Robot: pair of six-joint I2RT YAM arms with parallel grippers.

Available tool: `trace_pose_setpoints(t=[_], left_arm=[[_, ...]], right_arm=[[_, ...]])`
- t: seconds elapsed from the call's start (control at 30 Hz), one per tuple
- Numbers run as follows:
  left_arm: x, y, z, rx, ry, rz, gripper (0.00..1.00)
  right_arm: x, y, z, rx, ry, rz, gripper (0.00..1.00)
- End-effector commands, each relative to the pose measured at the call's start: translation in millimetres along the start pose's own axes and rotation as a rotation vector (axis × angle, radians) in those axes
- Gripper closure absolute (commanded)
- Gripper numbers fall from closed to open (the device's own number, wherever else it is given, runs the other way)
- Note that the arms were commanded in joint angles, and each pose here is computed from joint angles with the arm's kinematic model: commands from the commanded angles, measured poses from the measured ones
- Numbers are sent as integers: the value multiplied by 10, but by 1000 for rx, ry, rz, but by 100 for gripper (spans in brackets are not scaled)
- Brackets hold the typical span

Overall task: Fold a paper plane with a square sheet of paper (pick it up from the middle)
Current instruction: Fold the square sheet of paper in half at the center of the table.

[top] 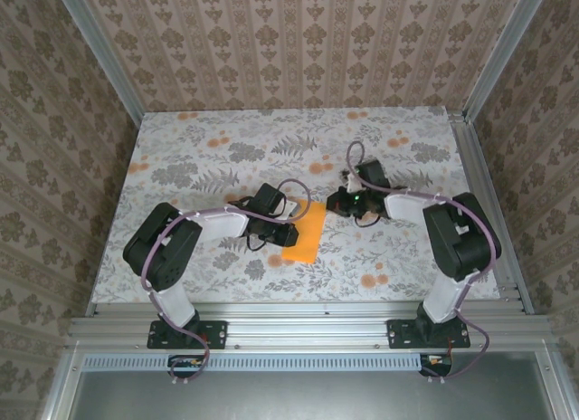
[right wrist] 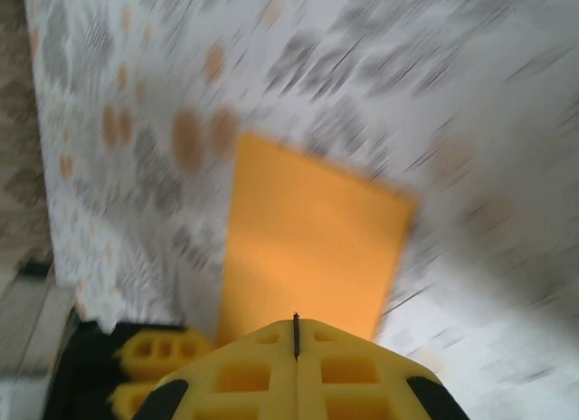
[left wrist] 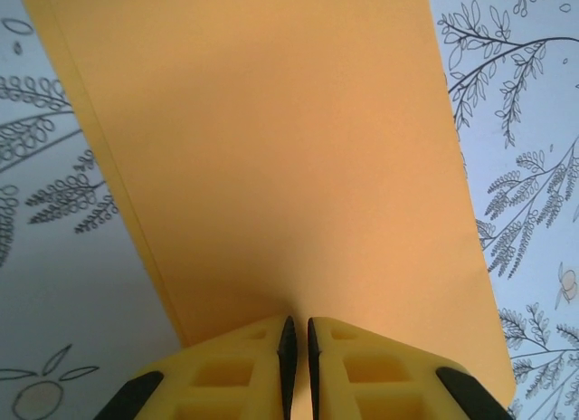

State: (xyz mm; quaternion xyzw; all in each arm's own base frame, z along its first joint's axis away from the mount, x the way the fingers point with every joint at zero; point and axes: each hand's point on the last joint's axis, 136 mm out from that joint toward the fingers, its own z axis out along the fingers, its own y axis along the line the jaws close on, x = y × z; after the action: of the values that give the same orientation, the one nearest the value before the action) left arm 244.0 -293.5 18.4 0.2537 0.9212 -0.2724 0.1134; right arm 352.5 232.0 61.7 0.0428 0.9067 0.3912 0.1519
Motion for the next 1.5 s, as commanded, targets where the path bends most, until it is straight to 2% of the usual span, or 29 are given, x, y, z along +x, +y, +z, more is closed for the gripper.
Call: trace_pose_setpoints(t=[0.0,0.2,0.43,0.9,1.2,1.33,1.47], left_arm=[[470,129,113,-27,172,-105,84],[502,146,126,-29,176,-109,84],[560,185,132,-39,175,-120,84],[591,248,153,-39,182,-132,84],[535,206,139,-19,171,-129,84],[420,103,90,16,147,-126,83],[201,-62,-53,60,100,-117,77]], right_arm=[[406,160,84,-5,61,10,98],[848,123,252,32,128,21,98],[1189,-2,352,78,198,22,98],[1709,-328,104,176,276,31,99],[1807,-352,-39,188,274,27,99],[1646,-140,-53,148,239,0,99],[1385,75,-94,93,169,-6,98]])
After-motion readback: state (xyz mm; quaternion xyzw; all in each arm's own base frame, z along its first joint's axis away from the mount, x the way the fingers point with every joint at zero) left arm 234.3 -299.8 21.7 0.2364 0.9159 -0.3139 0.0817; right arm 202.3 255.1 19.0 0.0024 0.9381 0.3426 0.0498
